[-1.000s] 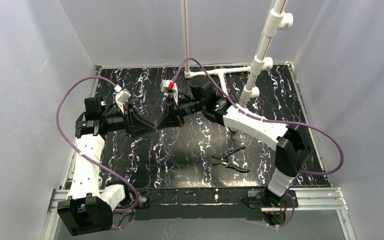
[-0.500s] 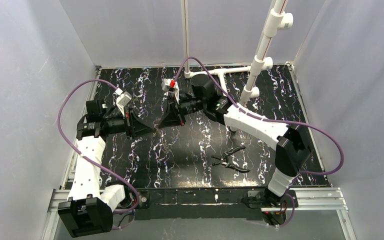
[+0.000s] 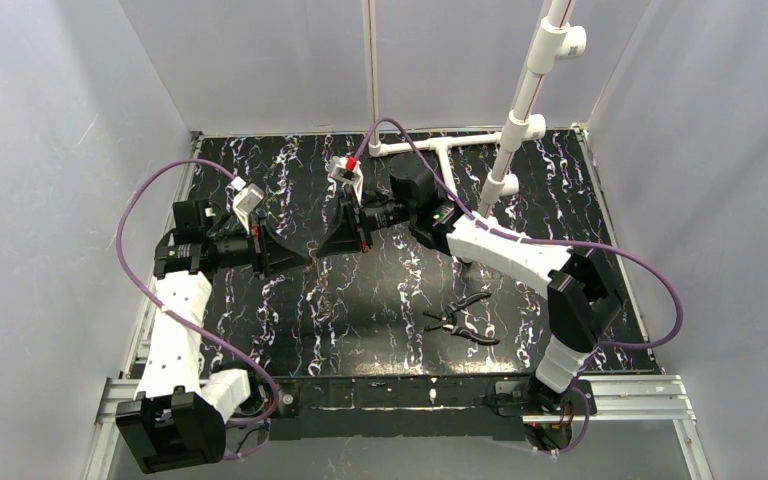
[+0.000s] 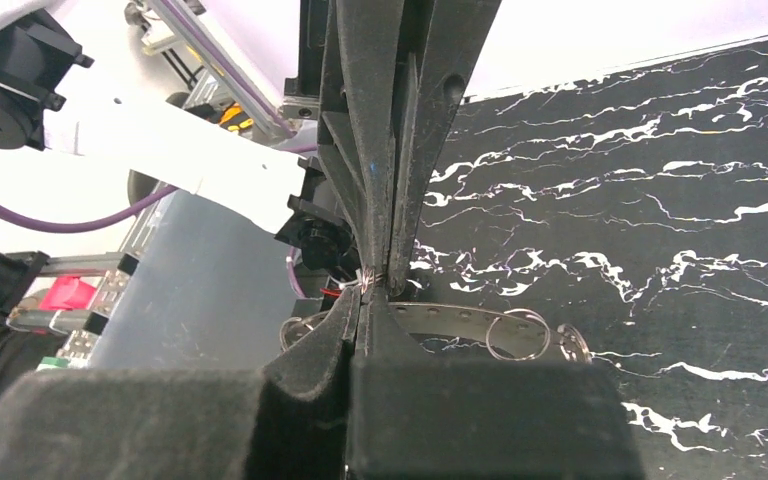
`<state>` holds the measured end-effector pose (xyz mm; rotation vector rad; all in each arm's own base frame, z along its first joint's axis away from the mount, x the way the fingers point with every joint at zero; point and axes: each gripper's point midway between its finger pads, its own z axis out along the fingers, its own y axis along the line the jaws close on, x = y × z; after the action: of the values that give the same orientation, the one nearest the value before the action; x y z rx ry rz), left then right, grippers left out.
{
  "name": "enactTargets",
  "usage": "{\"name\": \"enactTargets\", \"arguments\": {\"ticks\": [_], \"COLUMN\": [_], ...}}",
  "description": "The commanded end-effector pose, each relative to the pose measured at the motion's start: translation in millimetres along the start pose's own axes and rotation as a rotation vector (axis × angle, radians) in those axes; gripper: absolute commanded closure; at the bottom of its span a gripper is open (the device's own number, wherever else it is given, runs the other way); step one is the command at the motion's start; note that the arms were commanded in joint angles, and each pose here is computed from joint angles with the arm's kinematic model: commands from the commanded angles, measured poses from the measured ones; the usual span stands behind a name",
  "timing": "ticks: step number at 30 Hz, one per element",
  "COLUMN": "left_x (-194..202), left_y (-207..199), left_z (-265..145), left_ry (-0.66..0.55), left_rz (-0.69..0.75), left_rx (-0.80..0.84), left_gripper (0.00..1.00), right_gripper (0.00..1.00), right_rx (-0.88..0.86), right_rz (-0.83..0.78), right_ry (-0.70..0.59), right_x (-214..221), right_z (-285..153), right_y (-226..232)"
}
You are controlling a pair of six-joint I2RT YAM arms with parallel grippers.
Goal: Remove the keys from the keyring
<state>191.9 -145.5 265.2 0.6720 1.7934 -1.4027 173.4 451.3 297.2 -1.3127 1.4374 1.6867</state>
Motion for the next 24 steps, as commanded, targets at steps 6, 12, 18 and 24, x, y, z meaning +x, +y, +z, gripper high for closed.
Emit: {"name": "enactTargets", "arguments": {"ticks": [6, 12, 18, 24], "left_x": [16, 23, 35, 36], "left_y": [5, 11, 18, 12], "left_z": [1, 1, 1, 6], "left_ry": [0.02, 0.032, 0.046, 0.069], "left_rz": [-0.013, -0.017, -0.036, -0.037], "left_rx": [-0.033, -0.062, -0.085, -0.077], "left_gripper": [1.0, 1.0, 1.0, 1.0], "right_gripper": [0.99, 0.99, 0.99, 0.99], "right_rx": [-0.041, -0.009, 0.025, 0.031], "right_rz": [-0.097, -0.101, -0.117, -0.086], "right_ry": [-0.119, -0.122, -0.125, -0.126], "right_x": [-45, -49, -55, -46], "right_z": [0, 1, -3, -1], "right_y": [15, 7, 0, -5]}}
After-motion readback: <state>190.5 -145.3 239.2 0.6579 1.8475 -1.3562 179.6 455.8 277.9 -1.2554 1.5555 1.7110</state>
